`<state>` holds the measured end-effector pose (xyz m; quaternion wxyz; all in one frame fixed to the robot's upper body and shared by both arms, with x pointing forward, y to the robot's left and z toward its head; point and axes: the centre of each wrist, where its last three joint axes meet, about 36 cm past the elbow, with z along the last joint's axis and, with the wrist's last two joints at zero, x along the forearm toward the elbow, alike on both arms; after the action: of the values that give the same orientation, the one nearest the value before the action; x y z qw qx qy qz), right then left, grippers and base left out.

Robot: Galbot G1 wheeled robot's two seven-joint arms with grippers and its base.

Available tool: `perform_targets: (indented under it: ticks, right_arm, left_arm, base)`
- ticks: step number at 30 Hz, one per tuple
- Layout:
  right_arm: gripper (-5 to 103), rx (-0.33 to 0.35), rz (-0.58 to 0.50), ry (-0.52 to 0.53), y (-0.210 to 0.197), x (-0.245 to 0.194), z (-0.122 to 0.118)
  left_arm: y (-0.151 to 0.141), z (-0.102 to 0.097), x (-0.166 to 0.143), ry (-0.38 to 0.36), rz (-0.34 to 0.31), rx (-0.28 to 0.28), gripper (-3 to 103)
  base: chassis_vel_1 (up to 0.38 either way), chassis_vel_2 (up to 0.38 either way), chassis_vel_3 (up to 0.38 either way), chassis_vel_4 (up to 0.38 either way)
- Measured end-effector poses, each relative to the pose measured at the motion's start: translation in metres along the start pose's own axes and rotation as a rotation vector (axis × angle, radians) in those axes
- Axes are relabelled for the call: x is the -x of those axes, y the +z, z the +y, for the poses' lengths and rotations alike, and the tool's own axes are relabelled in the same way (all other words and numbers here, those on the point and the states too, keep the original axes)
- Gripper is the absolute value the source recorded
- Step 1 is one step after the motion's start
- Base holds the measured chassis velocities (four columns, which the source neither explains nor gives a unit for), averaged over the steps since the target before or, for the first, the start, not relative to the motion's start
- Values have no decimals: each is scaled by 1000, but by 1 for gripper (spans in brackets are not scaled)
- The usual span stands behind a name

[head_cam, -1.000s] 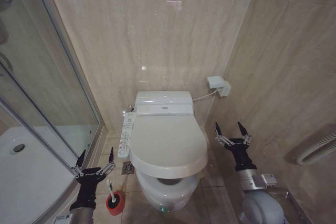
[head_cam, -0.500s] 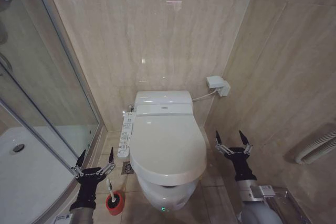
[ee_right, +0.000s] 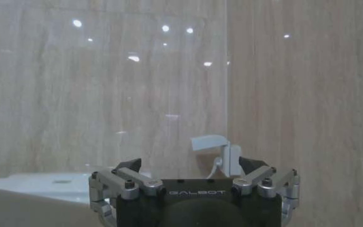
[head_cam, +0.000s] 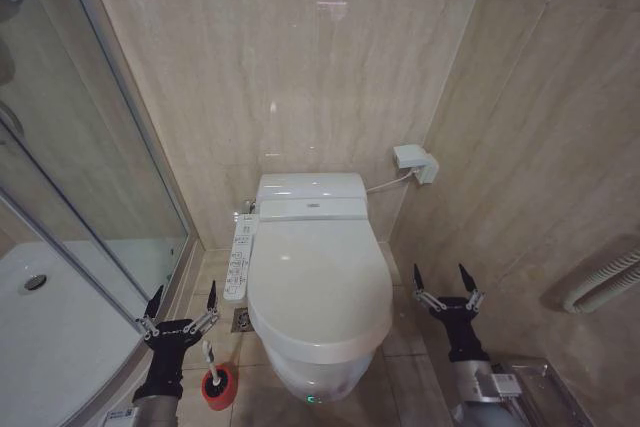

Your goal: Open the toilet lid, clean the toilet bowl with a toilet brush, close the toilet lid, and flush.

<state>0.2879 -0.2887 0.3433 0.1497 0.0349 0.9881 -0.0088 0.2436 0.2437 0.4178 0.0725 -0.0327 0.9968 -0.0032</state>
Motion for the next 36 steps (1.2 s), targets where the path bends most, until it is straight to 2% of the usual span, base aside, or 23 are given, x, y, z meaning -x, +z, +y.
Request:
perform_targets:
  ticks: [11, 18, 21, 27, 36]
  right_arm:
    - [100, 9, 25, 37, 19, -12, 0]
    - [100, -24, 120, 47, 54, -33, -7]
    - [100, -12, 122, 56, 56, -35, -3]
    - [100, 25, 37, 51, 24, -16, 10]
    - [100, 34, -51, 27, -26, 17, 16]
  left_arm:
    - [0, 0, 0, 0, 0, 0, 100]
    - [0, 0, 0, 0, 0, 0, 100]
    - [0, 0, 0, 0, 0, 0, 100]
    - [0, 0, 0, 0, 0, 0, 100]
    - [0, 0, 0, 0, 0, 0, 100]
  base:
    - [0, 0, 0, 0]
    - [0, 0, 0, 0]
    - [0, 0, 0, 0]
    - [0, 0, 0, 0]
    - [0, 0, 0, 0]
